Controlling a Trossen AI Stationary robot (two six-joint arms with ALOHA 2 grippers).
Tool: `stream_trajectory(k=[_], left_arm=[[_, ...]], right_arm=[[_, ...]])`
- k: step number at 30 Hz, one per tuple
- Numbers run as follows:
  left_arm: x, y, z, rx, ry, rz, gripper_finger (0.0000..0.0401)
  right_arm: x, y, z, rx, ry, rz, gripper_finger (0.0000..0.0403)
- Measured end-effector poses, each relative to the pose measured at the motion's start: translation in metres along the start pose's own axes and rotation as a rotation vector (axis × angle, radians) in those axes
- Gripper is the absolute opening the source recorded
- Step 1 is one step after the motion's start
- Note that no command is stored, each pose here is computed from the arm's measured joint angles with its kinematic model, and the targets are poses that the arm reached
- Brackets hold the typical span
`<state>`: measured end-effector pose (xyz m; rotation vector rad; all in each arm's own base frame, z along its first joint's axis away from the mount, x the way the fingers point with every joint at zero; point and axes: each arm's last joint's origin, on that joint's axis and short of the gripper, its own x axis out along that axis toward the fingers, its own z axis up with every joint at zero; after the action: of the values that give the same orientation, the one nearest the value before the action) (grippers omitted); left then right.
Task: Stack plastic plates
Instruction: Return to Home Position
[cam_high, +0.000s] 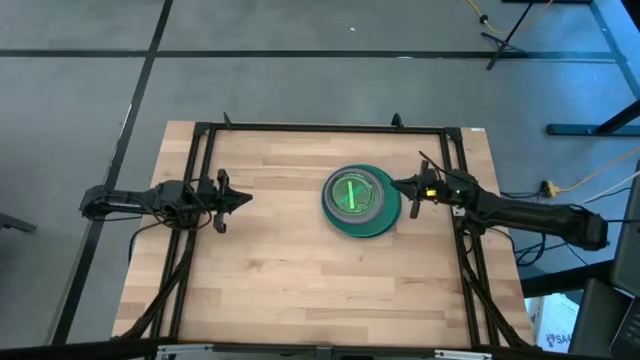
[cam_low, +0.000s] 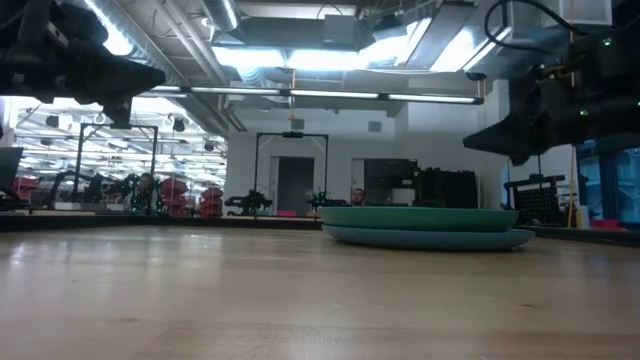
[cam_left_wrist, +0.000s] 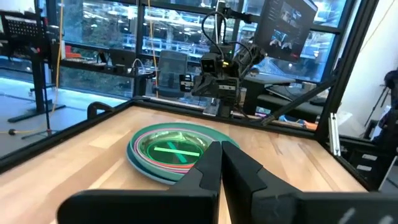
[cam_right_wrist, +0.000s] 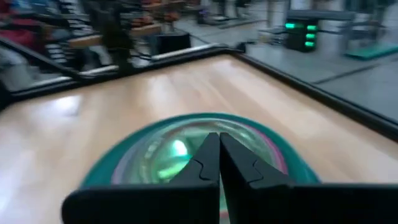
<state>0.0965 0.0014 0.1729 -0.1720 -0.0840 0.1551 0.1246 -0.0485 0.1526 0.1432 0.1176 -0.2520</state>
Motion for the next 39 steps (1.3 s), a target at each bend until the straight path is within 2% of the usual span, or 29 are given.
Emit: stream_trajectory(k=[7,12,16,28,39], left_arm=[[0.000,0.000,0.002,0.013,-0.019,0.013,0.0005],[0.000,0.000,0.002,0.009,-0.022,0.008,0.0005],[0.000,0.000,0.002,0.013,-0.021,0.007,0.0005],[0.000,0.000,-0.002,0.155,0.015,-0.011,0.0005],[0.000,0.000,-0.003,0.121,0.029,-0.013,0.0005]], right_arm=[[-0.020,0.002,-0.006,0.007,0.054,-0.035,0.0001],[-0.033,0.009,0.007,0.001,-0.046,0.004,0.0000],[-0.044,0.013,0.011,-0.018,-0.014,-0.067,0.0001],[-0.045,0.026,0.009,-0.048,0.013,-0.015,0.0001],[-0.044,0.028,0.008,-0.051,0.023,0.029,0.0001]])
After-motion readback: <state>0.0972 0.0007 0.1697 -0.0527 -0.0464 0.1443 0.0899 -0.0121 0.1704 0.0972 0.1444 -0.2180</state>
